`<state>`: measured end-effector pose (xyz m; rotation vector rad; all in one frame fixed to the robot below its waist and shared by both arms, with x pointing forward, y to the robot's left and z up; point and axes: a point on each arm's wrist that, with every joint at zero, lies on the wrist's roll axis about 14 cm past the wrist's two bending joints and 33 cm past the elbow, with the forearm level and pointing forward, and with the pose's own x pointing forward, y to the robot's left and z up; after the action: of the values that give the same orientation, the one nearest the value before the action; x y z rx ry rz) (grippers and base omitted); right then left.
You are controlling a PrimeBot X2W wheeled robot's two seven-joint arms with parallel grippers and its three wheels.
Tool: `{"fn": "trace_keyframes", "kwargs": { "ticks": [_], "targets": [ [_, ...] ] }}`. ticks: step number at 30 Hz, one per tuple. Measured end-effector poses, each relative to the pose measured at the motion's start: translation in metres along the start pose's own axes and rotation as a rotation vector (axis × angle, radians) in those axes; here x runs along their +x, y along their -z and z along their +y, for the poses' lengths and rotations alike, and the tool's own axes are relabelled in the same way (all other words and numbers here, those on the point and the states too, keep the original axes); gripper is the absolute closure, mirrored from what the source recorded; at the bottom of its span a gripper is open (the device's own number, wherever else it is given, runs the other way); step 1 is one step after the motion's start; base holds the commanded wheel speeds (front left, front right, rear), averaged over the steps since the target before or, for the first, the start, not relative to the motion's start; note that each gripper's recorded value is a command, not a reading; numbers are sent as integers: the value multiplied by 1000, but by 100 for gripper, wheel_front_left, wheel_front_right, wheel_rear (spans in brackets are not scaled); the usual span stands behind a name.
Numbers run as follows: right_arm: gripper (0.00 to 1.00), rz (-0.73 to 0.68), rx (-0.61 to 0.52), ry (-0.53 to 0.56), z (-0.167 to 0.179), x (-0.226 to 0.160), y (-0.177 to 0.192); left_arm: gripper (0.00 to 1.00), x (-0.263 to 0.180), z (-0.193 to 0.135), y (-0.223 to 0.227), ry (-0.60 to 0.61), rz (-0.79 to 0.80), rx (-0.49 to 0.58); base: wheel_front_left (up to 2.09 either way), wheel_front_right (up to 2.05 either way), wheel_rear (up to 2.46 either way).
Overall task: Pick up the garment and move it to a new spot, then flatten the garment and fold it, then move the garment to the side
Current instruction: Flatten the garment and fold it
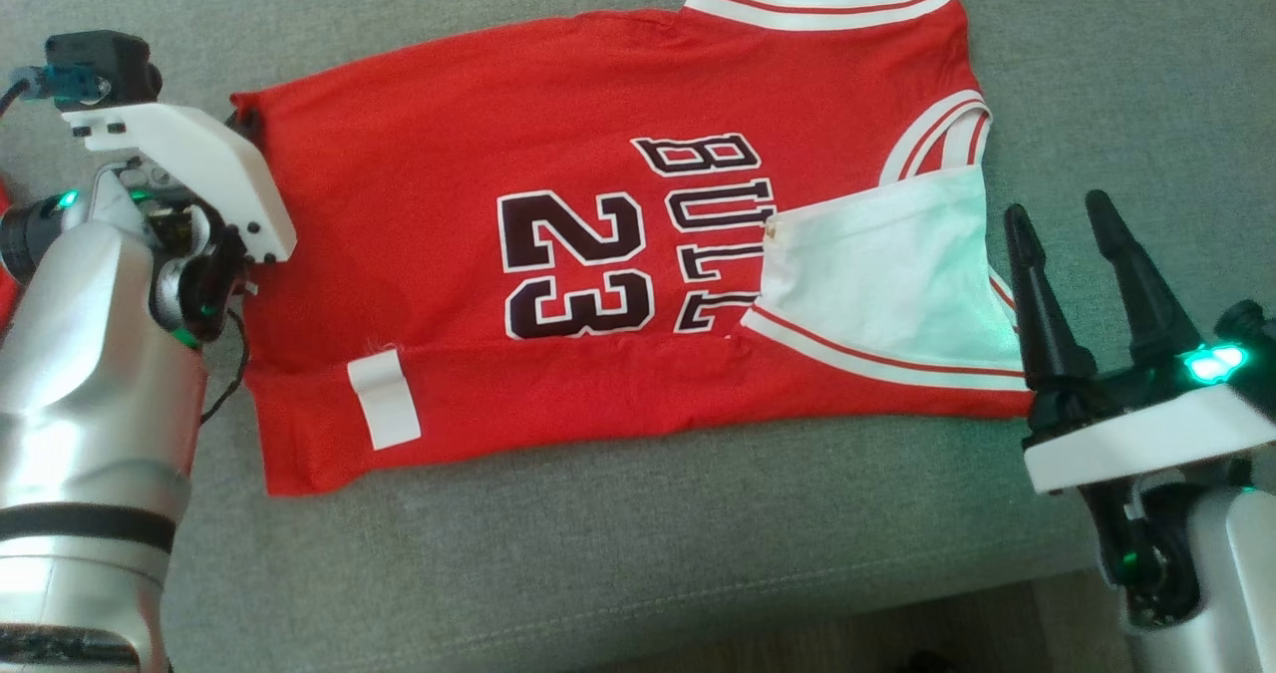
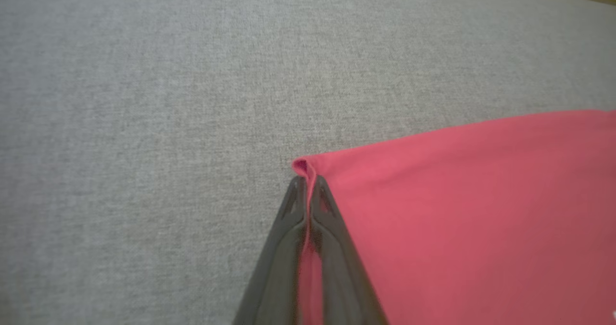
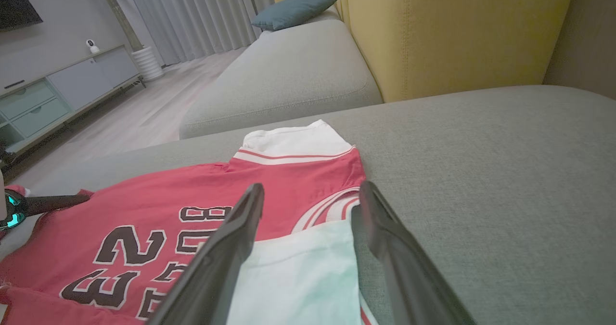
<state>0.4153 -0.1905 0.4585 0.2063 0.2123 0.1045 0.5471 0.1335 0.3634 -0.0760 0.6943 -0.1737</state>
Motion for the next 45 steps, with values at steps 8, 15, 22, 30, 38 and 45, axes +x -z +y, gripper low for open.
{"fn": "trace_keyframes", "kwargs": {
  "ticks": [8, 15, 22, 30, 38, 45],
  "targets": [
    [0, -1, -36, 50, -29, 14, -11, 100, 2, 1, 0, 1, -28, -2, 0, 0, 0],
    [0, 49, -38, 46, -53, 67, -19, 100, 9, -2, -8, 10, -75, -22, 0, 0, 0],
    [0, 178, -57, -21, -46, 140, -7, 100, 21, -3, -12, 20, -111, -38, 0, 0, 0],
    [0, 369, -127, -88, -27, 207, 22, 100, 27, -1, -12, 36, -127, -48, 0, 0, 0],
    [0, 510, -155, -85, -24, 243, 54, 100, 37, 4, -15, 38, -141, -38, 0, 0, 0],
    [100, 563, -169, -85, -23, 256, 55, 100, 43, 4, -15, 42, -144, -34, 0, 0, 0]
  ]
}}
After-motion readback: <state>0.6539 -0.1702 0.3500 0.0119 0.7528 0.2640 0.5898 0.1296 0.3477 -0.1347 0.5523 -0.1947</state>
